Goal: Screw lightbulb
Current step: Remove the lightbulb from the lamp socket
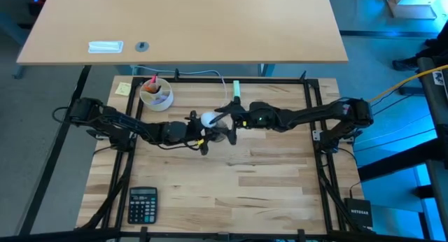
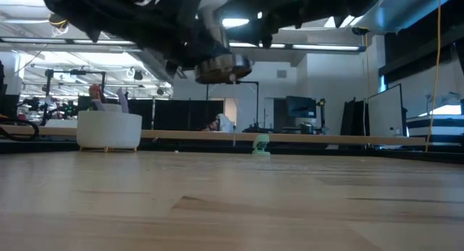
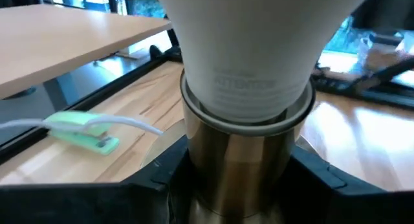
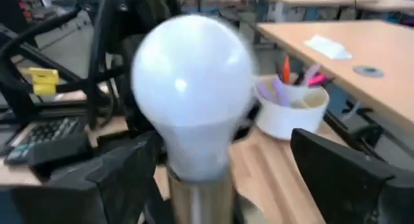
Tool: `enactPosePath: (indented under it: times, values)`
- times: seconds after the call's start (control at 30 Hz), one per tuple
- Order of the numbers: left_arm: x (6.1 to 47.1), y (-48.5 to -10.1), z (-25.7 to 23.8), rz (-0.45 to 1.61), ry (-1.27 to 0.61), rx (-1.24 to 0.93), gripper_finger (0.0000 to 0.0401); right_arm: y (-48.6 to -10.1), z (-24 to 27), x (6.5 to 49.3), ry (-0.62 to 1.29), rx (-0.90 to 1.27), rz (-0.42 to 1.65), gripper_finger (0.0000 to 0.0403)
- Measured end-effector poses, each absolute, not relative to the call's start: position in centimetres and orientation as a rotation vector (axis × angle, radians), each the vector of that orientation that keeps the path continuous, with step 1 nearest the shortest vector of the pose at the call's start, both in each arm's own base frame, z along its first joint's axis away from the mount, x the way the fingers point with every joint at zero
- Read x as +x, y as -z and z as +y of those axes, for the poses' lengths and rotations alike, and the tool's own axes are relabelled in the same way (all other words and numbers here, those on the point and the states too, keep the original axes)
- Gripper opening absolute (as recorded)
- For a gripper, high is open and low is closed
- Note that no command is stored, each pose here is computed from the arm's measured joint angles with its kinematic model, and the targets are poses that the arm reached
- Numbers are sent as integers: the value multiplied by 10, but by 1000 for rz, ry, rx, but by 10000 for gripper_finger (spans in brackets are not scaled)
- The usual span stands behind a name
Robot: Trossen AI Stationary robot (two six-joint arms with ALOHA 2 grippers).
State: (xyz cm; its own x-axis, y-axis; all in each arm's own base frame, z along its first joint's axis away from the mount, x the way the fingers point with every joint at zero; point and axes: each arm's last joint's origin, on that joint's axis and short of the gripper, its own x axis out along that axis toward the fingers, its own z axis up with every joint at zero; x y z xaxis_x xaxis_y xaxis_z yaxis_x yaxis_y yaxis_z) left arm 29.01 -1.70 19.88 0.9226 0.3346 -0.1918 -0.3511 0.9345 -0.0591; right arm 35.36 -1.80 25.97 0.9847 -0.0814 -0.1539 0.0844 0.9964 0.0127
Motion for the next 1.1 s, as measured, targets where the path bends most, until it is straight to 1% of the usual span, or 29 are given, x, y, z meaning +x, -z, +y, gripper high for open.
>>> enactPosePath:
  times: [0.1,0.27,0.47,0.6,0.7,0.83,1.0,1.1]
  values:
    - [293,-204,-19,168,-345,-119,165,-255,-10,358,88,8,140,342]
    - [293,-201,-17,194,-375,-131,165,-261,-2,358,126,-57,99,325]
    - [293,-202,-17,181,-381,-135,165,-262,-2,360,165,-54,59,305]
    - [293,-202,-17,181,-380,-134,165,-248,-3,367,162,-58,107,294]
    - [293,-202,-17,184,-380,-131,165,-245,-2,372,155,-68,122,291]
    - [293,-202,-18,194,-375,-112,165,-253,-2,375,155,-67,99,291]
    - [292,-199,-20,218,-370,-105,165,-256,-2,377,145,-103,137,291]
    - [292,-198,-21,233,-367,-98,165,-262,-1,378,98,-102,135,291]
